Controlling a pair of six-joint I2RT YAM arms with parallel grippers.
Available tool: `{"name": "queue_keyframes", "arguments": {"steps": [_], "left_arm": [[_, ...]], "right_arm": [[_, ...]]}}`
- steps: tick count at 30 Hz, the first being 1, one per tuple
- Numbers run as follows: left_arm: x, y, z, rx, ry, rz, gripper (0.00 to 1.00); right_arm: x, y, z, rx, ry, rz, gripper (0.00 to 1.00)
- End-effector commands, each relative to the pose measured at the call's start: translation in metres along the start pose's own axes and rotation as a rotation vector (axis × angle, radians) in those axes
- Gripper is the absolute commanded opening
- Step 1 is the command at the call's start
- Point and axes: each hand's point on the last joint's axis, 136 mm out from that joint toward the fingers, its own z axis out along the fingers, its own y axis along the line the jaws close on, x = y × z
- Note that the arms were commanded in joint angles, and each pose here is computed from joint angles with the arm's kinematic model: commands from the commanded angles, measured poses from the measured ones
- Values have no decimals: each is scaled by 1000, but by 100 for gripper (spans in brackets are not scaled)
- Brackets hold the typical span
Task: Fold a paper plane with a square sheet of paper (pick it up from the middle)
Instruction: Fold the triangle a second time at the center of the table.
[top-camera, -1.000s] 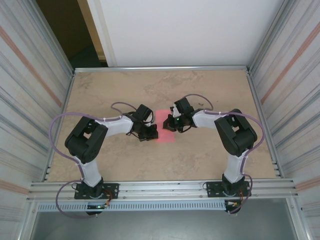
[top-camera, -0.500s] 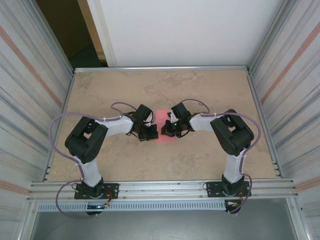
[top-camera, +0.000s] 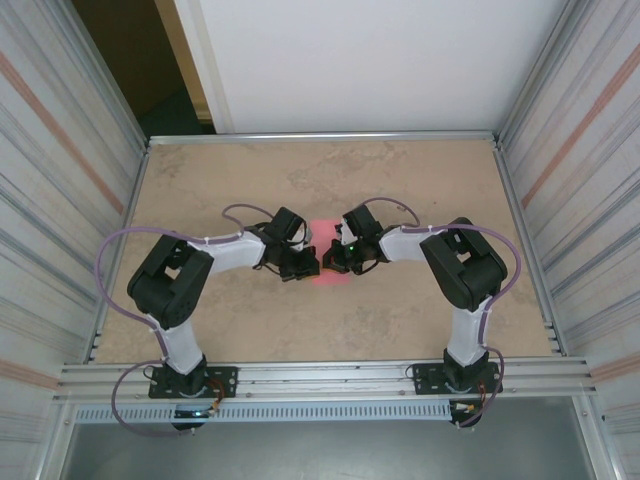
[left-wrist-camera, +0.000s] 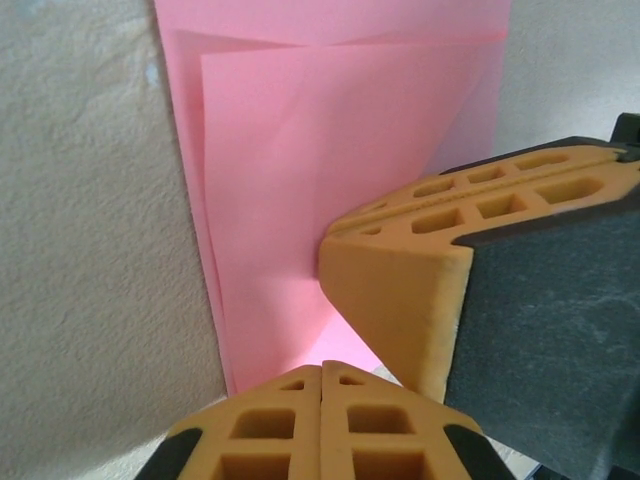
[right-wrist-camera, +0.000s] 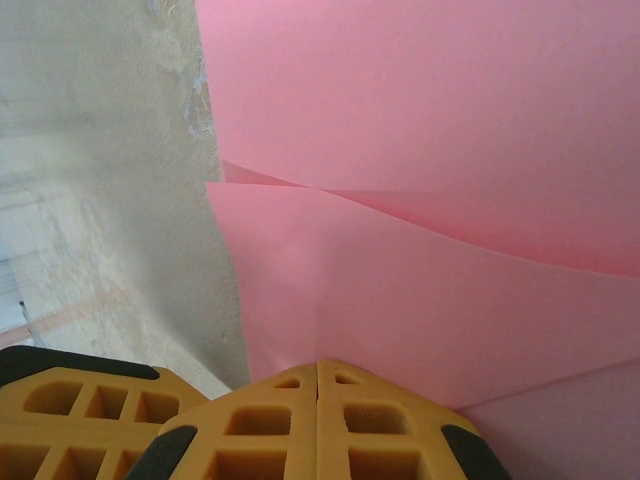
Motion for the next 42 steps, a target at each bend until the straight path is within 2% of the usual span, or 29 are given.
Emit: {"name": "queue_keyframes", "arguments": {"steps": [1,9,19,23,28,30,32,36,40,42], "left_arm": [[11,19,5,-53,38,-59,2],[33,62,8,-223,94,-150,1],[46,75,10,-244,118,-183,0],[35,60,6,-195,93,-144,1],[2,1,-9,-11,26,-19,4],[-10,-22,-18,57,-15,21,5],[-20,-35,-27,89,-54,49,9],[-33,-27,-27,47,-95,28,12],[-43,-20,-19,71,-83,-19,17],[-47,-20,-15,88,-62,-36,18]], "right_arm": [[7,-26,9,77,23,65,0],[-11,-34,-3,90,-15,63,0],[-62,-75,-30,133,-81,133,0],[-77,-77,-44,129,-117,147,0],[-81,-52,-65,103,-166,106,3],[-75,-42,-74,101,-187,91,6],[-67,-39,-82,110,-214,97,14],[-48,-34,-85,75,-227,147,29],[-30,-23,-78,11,-203,194,43],[-25,-19,-74,-17,-182,208,45]]}}
